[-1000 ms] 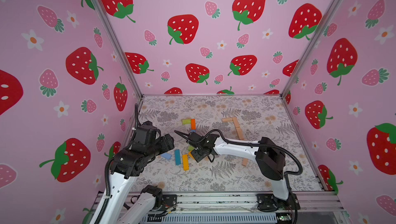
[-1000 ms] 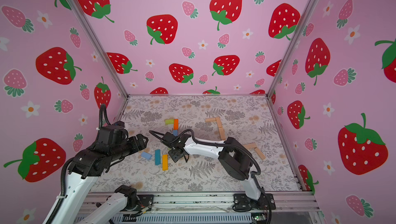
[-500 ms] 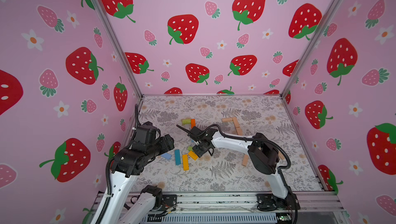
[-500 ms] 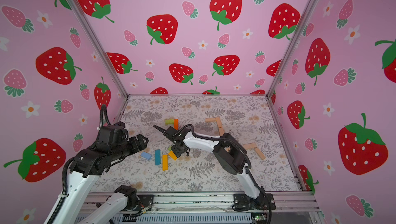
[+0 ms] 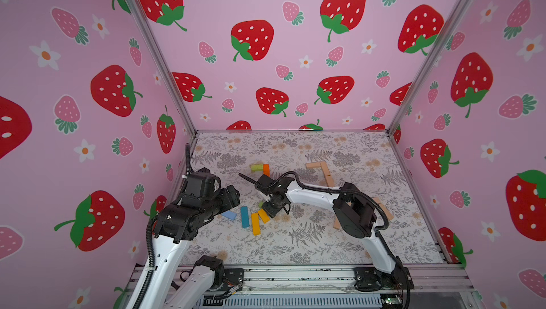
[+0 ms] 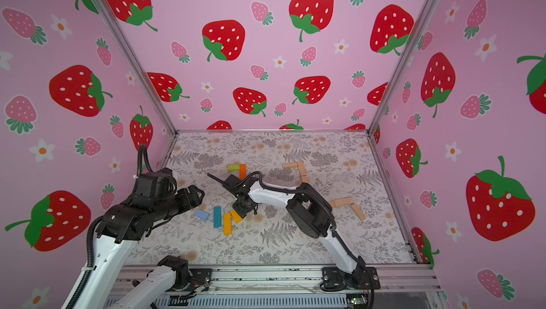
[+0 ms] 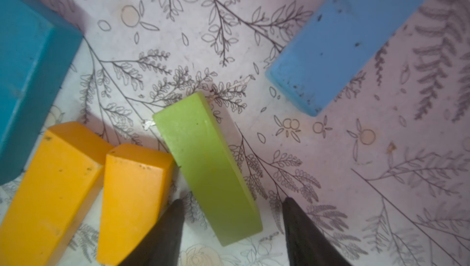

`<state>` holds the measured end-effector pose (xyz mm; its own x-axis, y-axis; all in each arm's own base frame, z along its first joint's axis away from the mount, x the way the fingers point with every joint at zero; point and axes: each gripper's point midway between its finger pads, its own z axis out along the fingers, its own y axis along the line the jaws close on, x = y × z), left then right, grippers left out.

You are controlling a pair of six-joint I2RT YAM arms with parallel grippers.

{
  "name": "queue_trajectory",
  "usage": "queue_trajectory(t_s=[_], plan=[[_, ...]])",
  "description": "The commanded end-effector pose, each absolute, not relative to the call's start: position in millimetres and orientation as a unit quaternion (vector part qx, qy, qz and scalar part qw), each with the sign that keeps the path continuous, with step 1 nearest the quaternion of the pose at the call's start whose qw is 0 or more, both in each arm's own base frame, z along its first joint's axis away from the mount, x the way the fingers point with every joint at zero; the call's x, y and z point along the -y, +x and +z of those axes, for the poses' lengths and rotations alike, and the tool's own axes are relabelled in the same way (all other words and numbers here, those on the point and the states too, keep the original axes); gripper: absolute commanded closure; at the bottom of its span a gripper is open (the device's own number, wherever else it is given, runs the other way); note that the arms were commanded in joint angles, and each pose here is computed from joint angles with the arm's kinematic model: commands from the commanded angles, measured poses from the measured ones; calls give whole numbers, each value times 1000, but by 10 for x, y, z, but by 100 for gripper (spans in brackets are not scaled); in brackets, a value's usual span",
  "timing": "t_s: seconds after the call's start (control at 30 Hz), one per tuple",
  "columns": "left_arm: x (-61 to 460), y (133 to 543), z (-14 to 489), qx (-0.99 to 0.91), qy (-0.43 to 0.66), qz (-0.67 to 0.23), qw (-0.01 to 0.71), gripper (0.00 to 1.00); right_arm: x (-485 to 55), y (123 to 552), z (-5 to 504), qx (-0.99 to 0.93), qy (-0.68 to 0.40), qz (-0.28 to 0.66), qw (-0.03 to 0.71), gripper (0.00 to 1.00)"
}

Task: Assemble a giraffe with building blocks
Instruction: Assemble the building block at the center of the board.

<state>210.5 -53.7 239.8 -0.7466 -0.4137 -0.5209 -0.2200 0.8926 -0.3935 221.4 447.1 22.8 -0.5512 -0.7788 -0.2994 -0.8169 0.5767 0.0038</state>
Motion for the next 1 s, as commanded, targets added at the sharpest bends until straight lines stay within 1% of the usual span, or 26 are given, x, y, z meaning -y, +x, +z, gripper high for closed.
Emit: queue_trajectory(t_s=[0.0,0.03,0.07,0.1,0.2,0.43,0.57,0.77,0.87,0.97], plan=[[513,2080,2380,-924,-173,-151,307,12,-4499,2175,135,-879,-455,78,116,47],[511,2082,2379,-924,-174,-150,307,12,-4497,2167,129,-881,-452,78,115,49],[508,2084,2380,-924,-174,-150,307,12,-4493,2153,130,-883,-448,79,114,54],[508,2083,2379,-924,-174,-150,307,12,-4476,2140,123,-887,-442,80,111,57],[505,2087,2380,-923,-174,-150,307,12,-4436,2074,119,-900,-412,91,110,64],[525,2116,2393,-922,-171,-158,311,12,-4237,2001,154,-944,-285,115,123,73],[547,2138,2409,-920,-168,-165,313,12,-4228,1978,142,-956,-240,111,129,74],[558,2168,2454,-918,-164,-172,319,12,-4342,1915,67,-964,-212,110,115,74],[545,2171,2470,-917,-164,-171,321,12,-4359,1915,65,-969,-190,111,113,72],[526,2169,2486,-916,-164,-170,324,12,-4328,1919,47,-974,-169,105,111,66]])
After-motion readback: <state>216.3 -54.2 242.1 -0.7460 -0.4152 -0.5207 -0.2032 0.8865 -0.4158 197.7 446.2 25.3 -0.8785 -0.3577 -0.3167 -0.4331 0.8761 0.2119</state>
